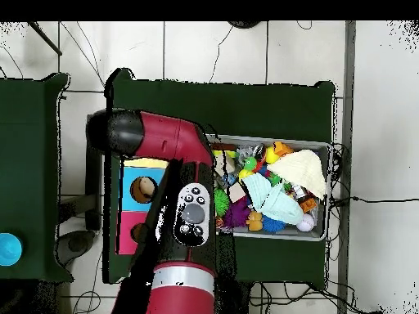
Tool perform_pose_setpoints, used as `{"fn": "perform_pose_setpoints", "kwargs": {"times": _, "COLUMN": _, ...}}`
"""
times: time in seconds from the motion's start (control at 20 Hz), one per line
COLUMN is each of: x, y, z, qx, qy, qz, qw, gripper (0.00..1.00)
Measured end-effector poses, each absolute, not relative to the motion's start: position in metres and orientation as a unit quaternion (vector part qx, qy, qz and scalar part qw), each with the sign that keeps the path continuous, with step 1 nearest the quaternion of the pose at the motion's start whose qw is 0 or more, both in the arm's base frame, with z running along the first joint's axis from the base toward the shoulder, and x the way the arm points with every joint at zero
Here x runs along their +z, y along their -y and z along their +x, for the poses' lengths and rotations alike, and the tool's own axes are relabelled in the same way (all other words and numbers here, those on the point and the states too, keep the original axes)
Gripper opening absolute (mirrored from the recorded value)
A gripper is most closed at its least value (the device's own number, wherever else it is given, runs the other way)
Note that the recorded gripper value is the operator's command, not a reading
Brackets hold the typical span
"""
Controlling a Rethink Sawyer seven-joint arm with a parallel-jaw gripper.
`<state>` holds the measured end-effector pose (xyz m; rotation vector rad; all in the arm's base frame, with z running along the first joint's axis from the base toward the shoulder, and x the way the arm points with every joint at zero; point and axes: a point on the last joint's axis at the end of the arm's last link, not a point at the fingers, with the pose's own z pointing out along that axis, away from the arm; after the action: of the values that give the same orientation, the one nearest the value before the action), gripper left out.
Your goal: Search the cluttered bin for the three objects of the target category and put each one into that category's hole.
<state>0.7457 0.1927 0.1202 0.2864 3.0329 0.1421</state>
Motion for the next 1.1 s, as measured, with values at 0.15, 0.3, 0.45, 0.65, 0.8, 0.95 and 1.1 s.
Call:
{"fn": "perform_pose_setpoints", "kwargs": {"times": 0.15, "x": 0.145, "y": -0.194, "z": 0.753, "qx": 0.05, "qy": -0.992, "qz": 0.092, "qw": 0.064, "gripper": 0.0}}
{"fn": "perform_pose_setpoints", "kwargs": {"times": 0.3, "x": 0.171, "y": -0.195, "z": 0.76, "qx": 0.054, "qy": -0.991, "qz": 0.09, "qw": 0.08, "gripper": 0.0}}
{"fn": "perform_pose_setpoints", "kwargs": {"times": 0.45, "x": 0.199, "y": -0.197, "z": 0.771, "qx": 0.059, "qy": -0.99, "qz": 0.087, "qw": 0.098, "gripper": 0.0}}
{"fn": "perform_pose_setpoints", "kwargs": {"times": 0.65, "x": 0.232, "y": -0.198, "z": 0.785, "qx": 0.063, "qy": -0.987, "qz": 0.082, "qw": 0.119, "gripper": 0.0}}
{"fn": "perform_pose_setpoints", "kwargs": {"times": 0.8, "x": 0.247, "y": -0.198, "z": 0.792, "qx": 0.065, "qy": -0.986, "qz": 0.08, "qw": 0.127, "gripper": 0.0}}
{"fn": "perform_pose_setpoints", "kwargs": {"times": 0.95, "x": 0.267, "y": -0.192, "z": 0.801, "qx": 0.067, "qy": -0.985, "qz": 0.08, "qw": 0.137, "gripper": 0.0}}
{"fn": "perform_pose_setpoints", "kwargs": {"times": 1.1, "x": 0.282, "y": -0.179, "z": 0.811, "qx": 0.068, "qy": -0.983, "qz": 0.085, "qw": 0.145, "gripper": 0.0}}
